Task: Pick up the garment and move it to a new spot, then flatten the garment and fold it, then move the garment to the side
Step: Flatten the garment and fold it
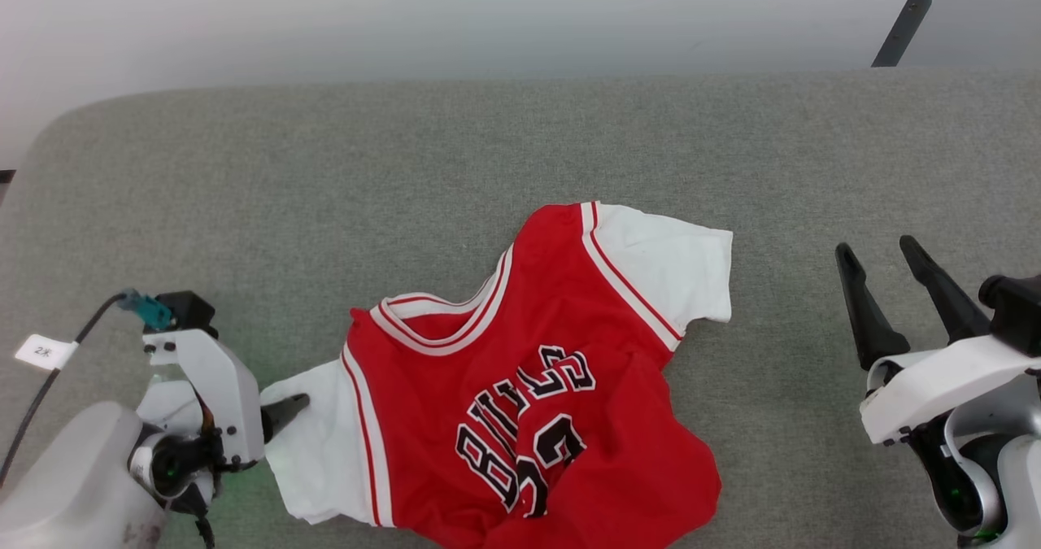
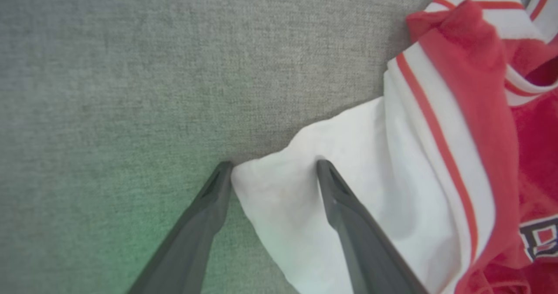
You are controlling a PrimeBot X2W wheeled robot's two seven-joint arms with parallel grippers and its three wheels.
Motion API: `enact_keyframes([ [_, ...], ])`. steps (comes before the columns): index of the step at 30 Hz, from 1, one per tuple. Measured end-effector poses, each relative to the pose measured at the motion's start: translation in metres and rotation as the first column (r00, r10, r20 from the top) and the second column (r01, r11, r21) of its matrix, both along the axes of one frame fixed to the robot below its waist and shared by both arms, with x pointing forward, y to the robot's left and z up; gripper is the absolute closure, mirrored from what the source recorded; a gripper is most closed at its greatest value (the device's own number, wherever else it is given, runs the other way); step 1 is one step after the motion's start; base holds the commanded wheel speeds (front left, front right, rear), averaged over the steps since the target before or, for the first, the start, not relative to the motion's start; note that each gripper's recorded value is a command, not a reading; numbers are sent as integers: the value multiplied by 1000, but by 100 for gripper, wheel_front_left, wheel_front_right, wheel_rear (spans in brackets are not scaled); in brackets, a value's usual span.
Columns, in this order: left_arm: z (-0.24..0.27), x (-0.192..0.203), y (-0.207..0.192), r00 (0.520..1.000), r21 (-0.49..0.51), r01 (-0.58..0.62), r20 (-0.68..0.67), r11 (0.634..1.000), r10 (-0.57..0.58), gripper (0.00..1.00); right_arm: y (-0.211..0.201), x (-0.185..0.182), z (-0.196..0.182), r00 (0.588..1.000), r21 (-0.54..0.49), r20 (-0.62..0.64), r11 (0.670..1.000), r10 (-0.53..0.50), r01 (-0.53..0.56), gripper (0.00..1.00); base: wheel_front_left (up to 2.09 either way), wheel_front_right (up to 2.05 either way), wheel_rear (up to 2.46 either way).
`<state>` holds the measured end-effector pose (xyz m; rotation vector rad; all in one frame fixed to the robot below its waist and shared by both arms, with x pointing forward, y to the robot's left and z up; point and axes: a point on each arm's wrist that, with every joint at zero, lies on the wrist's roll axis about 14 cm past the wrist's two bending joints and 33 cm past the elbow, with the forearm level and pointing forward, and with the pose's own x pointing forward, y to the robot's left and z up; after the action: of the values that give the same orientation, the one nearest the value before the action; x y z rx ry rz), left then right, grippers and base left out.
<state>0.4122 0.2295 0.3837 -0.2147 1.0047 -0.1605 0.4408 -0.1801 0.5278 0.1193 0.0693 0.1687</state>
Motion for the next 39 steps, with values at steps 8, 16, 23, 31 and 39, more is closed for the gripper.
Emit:
enact_keyframes([
  [8, -6, -1, 2, 998, -34, -48, -48, 998, 47, 100, 3, 3, 2, 1000, -4, -2, 1000, 11, -11, 0, 0, 0, 0],
  [16, -3, 1, 2, 998, -37, -53, -20, 998, 53, 100, 15, 11, -6, 992, -1, -104, 998, 67, -67, 0, 0, 0, 0],
  [23, 1, 2, -1, 998, -38, -56, 2, 998, 56, 100, 27, 28, -22, 949, -26, -284, 989, 134, -147, 0, 0, 0, 0],
  [31, 3, 7, -5, 999, -39, -43, 24, 998, 44, 100, 40, 52, -45, 893, -42, -414, 977, 174, -210, 0, 0, 0, 0],
  [39, -1, 17, -8, 998, -48, -40, 39, 998, 41, 100, 45, 70, -89, 806, -44, -566, 970, 173, -239, 0, 0, 0, 0],
])
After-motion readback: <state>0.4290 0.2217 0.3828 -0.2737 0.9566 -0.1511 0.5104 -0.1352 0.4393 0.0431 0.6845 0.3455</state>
